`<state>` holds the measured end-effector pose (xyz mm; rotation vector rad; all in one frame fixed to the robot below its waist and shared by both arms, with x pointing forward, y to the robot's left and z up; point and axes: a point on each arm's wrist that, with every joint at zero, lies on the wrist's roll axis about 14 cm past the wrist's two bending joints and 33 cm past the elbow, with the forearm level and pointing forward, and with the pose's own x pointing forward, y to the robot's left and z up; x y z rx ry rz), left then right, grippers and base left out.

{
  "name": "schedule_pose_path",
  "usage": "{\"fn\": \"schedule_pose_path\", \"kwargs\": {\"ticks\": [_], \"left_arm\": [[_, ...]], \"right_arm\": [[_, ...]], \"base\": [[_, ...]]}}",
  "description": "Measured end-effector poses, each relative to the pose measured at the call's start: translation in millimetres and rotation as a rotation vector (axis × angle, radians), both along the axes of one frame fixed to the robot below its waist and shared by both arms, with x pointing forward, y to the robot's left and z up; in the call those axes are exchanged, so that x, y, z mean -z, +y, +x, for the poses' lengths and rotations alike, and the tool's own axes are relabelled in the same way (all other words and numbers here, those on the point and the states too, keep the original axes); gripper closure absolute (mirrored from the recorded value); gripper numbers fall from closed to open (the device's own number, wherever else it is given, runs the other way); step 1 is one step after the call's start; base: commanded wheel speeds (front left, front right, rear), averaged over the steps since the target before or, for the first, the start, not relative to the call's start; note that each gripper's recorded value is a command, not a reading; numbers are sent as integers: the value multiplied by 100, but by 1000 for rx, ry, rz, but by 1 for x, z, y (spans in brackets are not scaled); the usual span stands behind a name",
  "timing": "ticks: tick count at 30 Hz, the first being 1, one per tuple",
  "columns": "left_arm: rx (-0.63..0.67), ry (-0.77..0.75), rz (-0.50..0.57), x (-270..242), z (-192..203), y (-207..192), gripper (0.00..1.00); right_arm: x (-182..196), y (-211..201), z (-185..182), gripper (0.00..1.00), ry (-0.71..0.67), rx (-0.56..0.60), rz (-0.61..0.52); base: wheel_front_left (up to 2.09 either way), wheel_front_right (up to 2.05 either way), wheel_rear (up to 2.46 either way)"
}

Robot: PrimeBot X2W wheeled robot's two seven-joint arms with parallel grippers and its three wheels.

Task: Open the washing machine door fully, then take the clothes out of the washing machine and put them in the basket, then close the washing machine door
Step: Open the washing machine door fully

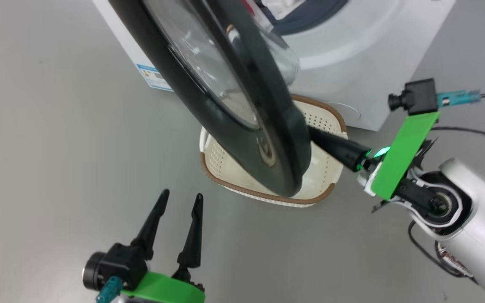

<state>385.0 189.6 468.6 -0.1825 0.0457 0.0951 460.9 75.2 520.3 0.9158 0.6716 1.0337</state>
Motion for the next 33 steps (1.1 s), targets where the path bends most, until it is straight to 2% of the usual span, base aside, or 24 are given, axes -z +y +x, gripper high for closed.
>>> {"fn": "schedule_pose_path", "kwargs": {"ticks": [21, 33], "left_arm": [[-155, -16, -2, -13, -58, 37, 0], [-254, -14, 10, -15, -83, 59, 0]], "right_arm": [[-15, 66, -62, 100, 7, -199, 35], [-23, 95, -84, 100, -4, -291, 50]], "base": [[0, 0, 0], [0, 0, 0]]}}
